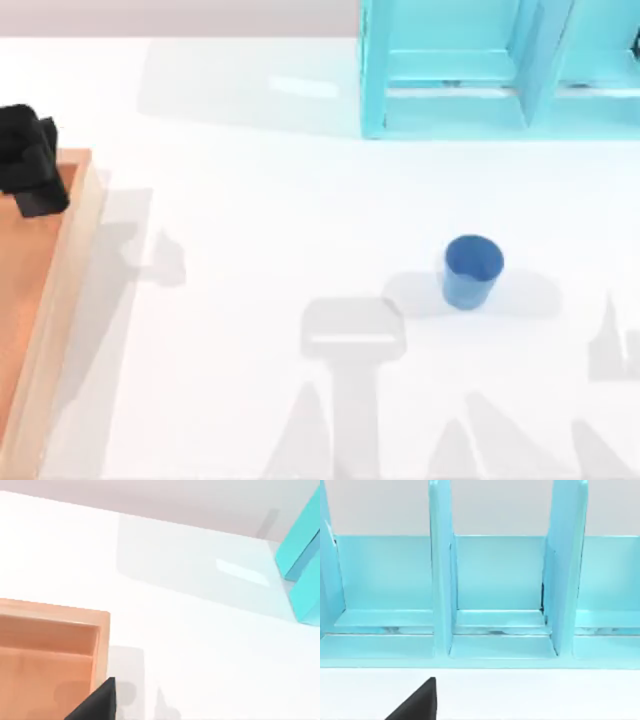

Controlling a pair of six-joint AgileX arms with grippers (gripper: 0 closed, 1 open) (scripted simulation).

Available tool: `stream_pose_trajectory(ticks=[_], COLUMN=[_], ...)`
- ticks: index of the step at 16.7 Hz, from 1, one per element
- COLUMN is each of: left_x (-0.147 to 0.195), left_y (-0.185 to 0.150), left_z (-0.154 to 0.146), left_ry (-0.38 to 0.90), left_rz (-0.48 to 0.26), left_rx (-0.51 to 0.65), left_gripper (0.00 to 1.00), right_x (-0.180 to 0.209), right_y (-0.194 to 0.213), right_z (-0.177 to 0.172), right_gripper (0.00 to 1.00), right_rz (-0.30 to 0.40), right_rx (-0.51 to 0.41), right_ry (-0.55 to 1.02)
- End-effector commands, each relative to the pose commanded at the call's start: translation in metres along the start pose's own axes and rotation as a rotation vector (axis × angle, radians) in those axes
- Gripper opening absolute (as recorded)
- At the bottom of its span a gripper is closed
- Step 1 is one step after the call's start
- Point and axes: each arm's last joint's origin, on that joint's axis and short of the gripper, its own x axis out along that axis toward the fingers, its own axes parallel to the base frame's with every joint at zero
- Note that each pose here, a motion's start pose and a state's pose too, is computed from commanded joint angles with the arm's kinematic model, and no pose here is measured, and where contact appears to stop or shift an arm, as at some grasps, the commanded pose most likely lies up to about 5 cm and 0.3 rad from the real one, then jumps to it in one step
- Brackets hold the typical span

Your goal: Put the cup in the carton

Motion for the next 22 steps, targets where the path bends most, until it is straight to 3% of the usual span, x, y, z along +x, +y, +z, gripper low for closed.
stream_pose_trajectory(ticks=[5,9,12,16,22], left_x=[0.059,0.126,0.17,0.205,0.22], left_y=[-0.07,-0.146,-0.206,-0.271,-0.314], left_z=[0.069,0.079,0.055,-0.001,-0.065], left_ry=[0.307,0.541,0.687,0.823,0.91], left_rz=[0.005,0.052,0.102,0.165,0.223], left_rx=[-0.066,-0.061,-0.024,0.049,0.125], left_gripper=[1.0,1.0,1.0,1.0,1.0], right_x=[0.0,0.0,0.0,0.0,0.0], right_y=[0.0,0.0,0.0,0.0,0.0], right_z=[0.0,0.0,0.0,0.0,0.0], right_gripper=[1.0,1.0,1.0,1.0,1.0], right_rz=[0.0,0.0,0.0,0.0,0.0], right_rx=[0.0,0.0,0.0,0.0,0.0], right_ry=[0.0,0.0,0.0,0.0,0.0])
